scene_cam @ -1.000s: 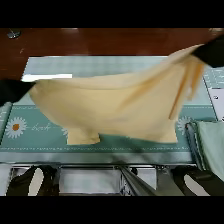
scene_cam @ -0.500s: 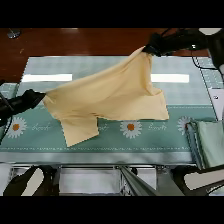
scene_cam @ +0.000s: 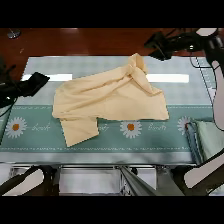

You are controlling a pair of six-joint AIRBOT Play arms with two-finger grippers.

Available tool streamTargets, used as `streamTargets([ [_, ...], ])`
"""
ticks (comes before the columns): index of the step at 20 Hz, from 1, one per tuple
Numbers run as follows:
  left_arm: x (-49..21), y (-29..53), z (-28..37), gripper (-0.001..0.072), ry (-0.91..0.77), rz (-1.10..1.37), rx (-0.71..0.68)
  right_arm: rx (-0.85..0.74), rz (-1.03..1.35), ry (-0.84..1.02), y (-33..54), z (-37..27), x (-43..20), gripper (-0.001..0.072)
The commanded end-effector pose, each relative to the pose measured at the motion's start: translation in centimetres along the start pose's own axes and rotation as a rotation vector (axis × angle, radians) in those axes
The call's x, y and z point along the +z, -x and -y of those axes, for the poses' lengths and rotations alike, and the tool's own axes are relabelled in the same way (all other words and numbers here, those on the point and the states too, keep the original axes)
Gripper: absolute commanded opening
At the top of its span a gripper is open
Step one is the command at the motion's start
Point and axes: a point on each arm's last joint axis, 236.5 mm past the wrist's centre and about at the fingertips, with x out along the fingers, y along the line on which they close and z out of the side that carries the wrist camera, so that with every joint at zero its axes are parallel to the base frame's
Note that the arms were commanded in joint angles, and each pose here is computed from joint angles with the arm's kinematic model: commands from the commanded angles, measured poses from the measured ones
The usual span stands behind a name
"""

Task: Fold the shirts.

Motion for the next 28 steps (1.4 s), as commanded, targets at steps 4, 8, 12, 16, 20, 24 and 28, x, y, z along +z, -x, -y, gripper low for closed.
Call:
streamTargets([
  [4,-6.7,4.7,-5.5,0.0701,0.187,-0.375,0.04,-0.54,-0.222,-0.008,13.0,13.5,-7.9,0.0619],
  [8,-16.3,5.4,-7.8,0.0701,0.377,-0.569,0.049,-0.478,-0.167,-0.2,10.2,17.2,-16.3,0.0619],
  [12,-18.7,4.5,-8.0,0.0701,0.414,-0.579,0.055,-0.328,-0.08,-0.275,7.9,16.6,-21.3,0.0619],
  [16,-15.7,2.4,-7.7,0.0701,0.402,-0.443,0.0,-0.266,-0.116,-0.274,7.3,15.2,-23.7,0.0619],
  [20,-15.6,0.2,-6.1,0.07,0.451,-0.443,-0.119,-0.19,-0.072,-0.292,6.9,13.5,-22.7,0.0619],
  [24,-16.3,-1.1,-5.1,0.0664,0.379,-0.468,-0.136,-0.176,-0.055,-0.303,6.8,13.3,-22.3,0.0619],
  [28,-14.5,-0.7,-3.3,0.0018,0.305,-0.477,-0.205,-0.293,-0.043,-0.353,9.1,17.2,-22.8,0.0619],
])
